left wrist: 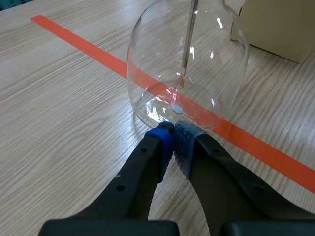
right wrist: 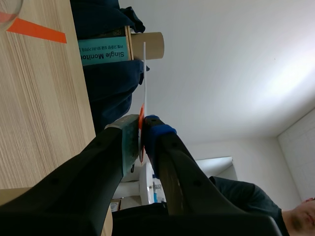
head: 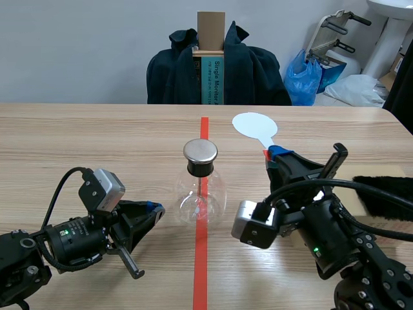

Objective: Do the electroscope experiment.
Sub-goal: 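Move the plate toward and away from the electroscope, then hold the plate still at the electroscope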

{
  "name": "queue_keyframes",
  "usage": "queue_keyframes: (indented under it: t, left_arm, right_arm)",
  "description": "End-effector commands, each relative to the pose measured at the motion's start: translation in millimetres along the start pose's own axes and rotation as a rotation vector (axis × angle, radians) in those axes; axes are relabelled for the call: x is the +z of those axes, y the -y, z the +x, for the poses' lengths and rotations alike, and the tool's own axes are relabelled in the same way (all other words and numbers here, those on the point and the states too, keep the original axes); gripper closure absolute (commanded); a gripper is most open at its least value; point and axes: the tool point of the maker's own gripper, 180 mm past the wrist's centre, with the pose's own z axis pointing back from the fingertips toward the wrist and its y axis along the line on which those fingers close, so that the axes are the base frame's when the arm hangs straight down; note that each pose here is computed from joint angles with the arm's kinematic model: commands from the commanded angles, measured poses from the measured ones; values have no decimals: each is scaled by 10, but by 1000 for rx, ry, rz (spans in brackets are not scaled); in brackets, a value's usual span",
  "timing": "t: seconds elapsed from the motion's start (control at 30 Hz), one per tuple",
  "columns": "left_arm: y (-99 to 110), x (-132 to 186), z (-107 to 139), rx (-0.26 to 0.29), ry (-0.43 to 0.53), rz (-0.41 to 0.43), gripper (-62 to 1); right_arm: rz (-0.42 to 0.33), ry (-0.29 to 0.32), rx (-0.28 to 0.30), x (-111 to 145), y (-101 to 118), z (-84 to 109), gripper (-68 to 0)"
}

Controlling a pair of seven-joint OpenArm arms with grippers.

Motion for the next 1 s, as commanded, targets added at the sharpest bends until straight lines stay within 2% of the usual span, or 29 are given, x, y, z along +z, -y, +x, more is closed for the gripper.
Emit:
queue_keyframes:
  t: [0.0,0.1,0.43,0.67,0.97]
  left_arm:
    - [-17,-42,112,-1,39,3,-32]
    - [-17,-42,112,-1,39,3,-32]
    - [-18,-42,112,-1,39,3,-32]
    - [-22,-42,114,-2,39,5,-32]
    - [-22,-42,114,-2,39,5,-32]
  right_arm:
    - [-31,3,11,-38,91,-24,-8]
    - [-31,20,12,-37,91,6,-8]
    - [-30,182,14,-8,86,295,-8]
    - [-29,260,15,24,82,433,-8]
    - [-29,286,15,36,81,478,-8]
